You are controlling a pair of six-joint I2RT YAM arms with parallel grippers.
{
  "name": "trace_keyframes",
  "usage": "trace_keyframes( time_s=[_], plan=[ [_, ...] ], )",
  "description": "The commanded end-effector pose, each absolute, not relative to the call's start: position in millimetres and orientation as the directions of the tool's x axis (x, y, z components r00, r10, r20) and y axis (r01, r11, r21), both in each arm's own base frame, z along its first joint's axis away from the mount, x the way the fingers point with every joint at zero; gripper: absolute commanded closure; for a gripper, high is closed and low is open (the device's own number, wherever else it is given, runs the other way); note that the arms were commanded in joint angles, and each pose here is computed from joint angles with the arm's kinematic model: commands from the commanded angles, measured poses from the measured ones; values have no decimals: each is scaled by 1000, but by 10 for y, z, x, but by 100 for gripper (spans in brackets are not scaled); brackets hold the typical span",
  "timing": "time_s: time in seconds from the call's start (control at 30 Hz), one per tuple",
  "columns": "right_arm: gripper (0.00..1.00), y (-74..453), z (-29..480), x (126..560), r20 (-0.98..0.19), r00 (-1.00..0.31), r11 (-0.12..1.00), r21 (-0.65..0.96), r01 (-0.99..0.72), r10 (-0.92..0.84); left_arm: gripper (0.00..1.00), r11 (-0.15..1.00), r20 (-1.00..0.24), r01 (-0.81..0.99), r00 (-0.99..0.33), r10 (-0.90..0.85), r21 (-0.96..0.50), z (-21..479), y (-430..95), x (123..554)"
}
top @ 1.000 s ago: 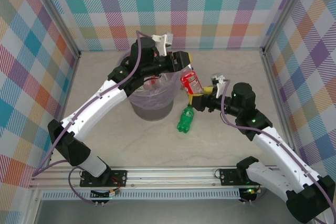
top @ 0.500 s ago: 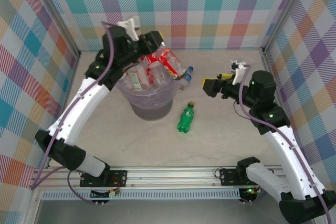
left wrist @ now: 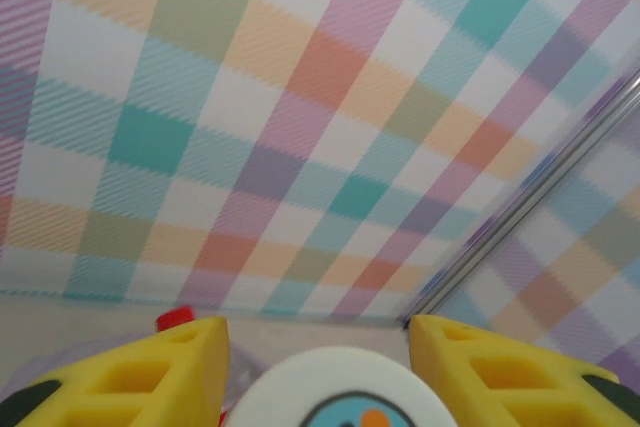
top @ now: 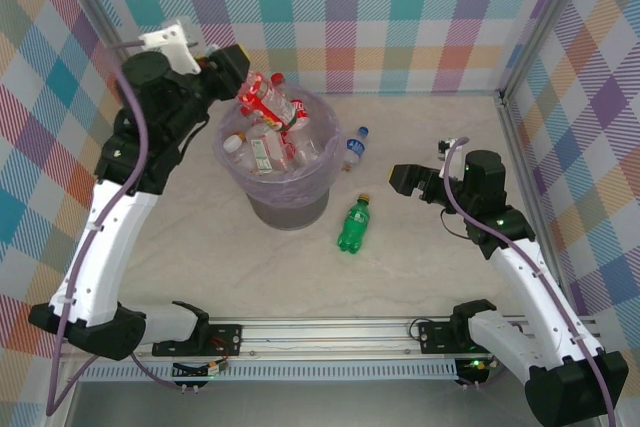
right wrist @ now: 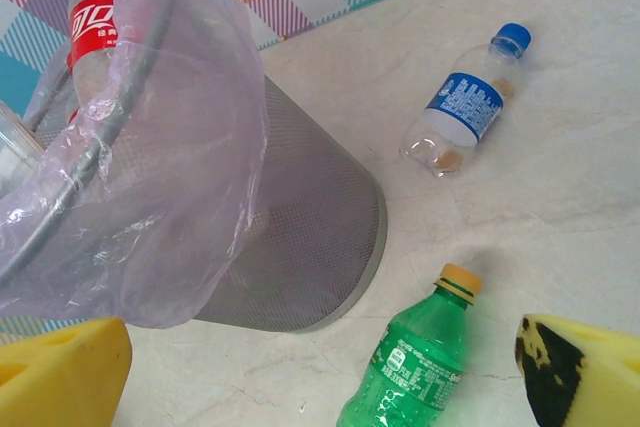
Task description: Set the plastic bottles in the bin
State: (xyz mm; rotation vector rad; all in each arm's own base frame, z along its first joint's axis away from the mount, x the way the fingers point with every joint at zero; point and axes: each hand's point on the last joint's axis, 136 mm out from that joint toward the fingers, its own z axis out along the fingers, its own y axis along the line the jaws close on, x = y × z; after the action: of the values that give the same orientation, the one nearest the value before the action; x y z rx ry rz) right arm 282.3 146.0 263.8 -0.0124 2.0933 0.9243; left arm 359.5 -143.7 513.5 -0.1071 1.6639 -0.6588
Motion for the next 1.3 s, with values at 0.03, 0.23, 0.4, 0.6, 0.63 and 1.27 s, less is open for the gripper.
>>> trace_keyframes(
  time_s=[0.03, 0.23, 0.4, 0.6, 0.63, 1.27],
  plan=[
    [2, 1437, 2741, 2809, -724, -624, 732, 591, -339, 296, 88, 897, -922, 274, -278, -271, -347, 4631, -1592, 3742],
    [2, 1430, 2725, 2801, -725, -626, 738, 584, -338, 288, 88, 931, -941, 304, -323, -97, -201, 4264, -1844, 3749],
    [3, 1445, 2692, 2821, -721, -631, 733, 589, -339, 288, 88, 936, -932, 333, -361, 19, -110, 3963, -2011, 3712],
    [3, 1467, 2636, 2867, -714, -641, 732, 592, -337, 283, 89, 930, -902, 340, -432, 22, -141, 3583, -2134, 3701],
    [3, 1474, 2619, 2880, -711, -645, 732, 594, -335, 281, 89, 931, -896, 331, -444, 7, -157, 3526, -2135, 3701],
    [3, 1555, 2416, 3079, -666, -689, 721, 624, -303, 287, 86, 933, -794, 212, -598, -111, -290, 2703, -2066, 3676]
  ],
)
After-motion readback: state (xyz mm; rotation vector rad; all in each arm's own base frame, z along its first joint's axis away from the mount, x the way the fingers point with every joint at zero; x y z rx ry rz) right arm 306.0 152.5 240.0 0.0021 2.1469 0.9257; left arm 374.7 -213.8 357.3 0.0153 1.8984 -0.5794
